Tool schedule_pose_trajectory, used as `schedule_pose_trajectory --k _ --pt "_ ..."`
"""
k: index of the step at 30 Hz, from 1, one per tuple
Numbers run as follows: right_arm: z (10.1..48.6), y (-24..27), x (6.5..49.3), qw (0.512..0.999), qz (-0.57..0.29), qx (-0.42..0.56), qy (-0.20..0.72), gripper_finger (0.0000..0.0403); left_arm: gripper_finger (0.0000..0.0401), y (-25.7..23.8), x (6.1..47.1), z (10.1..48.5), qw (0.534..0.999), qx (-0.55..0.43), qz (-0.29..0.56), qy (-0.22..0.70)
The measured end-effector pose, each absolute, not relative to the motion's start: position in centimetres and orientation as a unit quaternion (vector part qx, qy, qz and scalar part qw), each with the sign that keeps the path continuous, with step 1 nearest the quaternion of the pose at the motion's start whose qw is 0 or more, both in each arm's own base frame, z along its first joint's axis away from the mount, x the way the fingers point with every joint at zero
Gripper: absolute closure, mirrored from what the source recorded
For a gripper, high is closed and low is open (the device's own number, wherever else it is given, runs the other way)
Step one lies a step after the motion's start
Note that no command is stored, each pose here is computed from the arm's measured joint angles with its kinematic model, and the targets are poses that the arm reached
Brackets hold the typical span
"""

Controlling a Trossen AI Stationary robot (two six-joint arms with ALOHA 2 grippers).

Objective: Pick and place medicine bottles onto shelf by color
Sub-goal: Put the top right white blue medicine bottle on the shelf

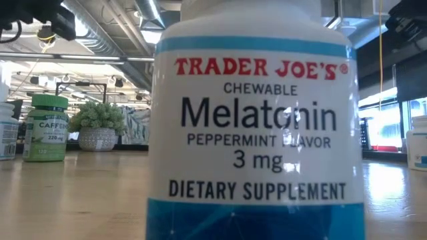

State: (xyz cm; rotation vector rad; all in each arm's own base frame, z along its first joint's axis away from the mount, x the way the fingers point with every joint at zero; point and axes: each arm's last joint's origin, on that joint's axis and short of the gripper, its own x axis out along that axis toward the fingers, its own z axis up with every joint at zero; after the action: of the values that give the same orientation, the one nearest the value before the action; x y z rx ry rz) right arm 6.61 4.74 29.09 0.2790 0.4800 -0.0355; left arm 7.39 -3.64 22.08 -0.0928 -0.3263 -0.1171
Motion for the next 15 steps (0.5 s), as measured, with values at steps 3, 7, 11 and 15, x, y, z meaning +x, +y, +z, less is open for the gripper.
schedule_pose_trajectory --k 3,7,11,15 --pt "30.4 4.8 7.2 0.951 -0.045 0.141 0.273 0.0401 0.0374 -3.3 6.9 23.6 0.985 -0.053 -0.061 -0.154" --pt "32.8 4.3 7.4 0.927 -0.074 0.166 0.328 0.0401 0.0374 -3.3 6.9 25.6 0.987 -0.056 -0.068 -0.138" --pt "34.7 3.9 7.3 0.901 -0.069 0.189 0.385 0.0401 0.0374 -3.7 7.5 27.6 0.988 -0.046 -0.070 -0.126" --pt "35.6 3.7 7.3 0.883 -0.064 0.207 0.416 0.0401 0.0374 -4.6 9.0 29.4 0.992 -0.065 -0.069 -0.084"
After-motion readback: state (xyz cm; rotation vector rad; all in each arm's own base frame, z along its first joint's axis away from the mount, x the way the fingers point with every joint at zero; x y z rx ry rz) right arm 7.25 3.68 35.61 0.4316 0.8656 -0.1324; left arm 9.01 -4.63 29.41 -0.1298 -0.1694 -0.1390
